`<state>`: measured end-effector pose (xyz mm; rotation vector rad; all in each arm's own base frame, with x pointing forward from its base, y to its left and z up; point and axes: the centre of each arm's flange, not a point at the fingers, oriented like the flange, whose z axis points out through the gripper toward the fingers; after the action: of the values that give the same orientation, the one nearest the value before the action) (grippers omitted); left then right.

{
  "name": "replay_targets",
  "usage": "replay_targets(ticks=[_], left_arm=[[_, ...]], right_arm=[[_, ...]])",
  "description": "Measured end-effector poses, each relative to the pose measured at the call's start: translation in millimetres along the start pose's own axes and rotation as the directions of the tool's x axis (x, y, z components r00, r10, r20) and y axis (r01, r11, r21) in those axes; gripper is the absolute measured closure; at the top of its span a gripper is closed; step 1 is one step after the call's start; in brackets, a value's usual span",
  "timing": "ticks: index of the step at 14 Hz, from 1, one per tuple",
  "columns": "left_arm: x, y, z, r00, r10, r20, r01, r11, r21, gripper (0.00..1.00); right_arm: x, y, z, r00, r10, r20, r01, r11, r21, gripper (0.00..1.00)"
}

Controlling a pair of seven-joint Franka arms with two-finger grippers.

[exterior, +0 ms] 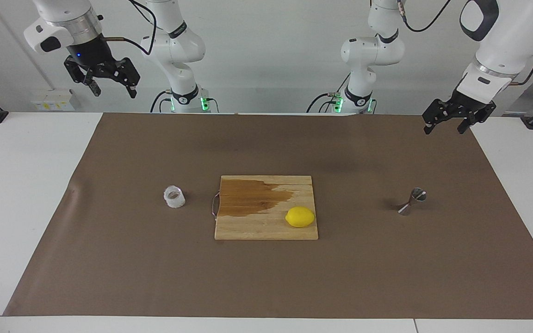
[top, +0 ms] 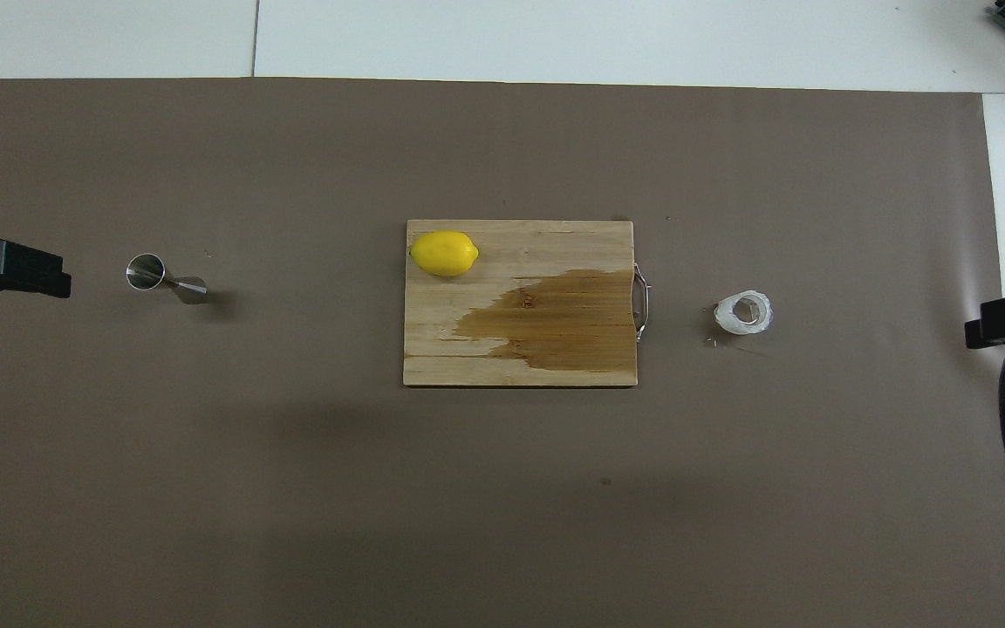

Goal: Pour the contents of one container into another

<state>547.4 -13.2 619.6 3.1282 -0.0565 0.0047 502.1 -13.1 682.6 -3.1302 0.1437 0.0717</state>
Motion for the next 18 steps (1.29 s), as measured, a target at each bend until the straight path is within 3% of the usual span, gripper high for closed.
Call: replay_targets(ticks=[13, 18], left_arm=[[-0.7, -7.7, -2.1, 1.0, -0.03, 0.001, 0.03, 0.999, -0.016, 0.0], [29.1, -46.4, 10.1, 0.993, -0.11, 0.032, 0.112, 0.993, -0.047, 0.0]], right_arm=[[0.0, 0.0, 0.0, 1.0, 0.0, 0.0, 0.0, 1.0, 0.0, 0.0], [0.0, 0.1, 0.0, 1.0, 0.0, 0.0, 0.0, 1.0, 0.0, 0.0]])
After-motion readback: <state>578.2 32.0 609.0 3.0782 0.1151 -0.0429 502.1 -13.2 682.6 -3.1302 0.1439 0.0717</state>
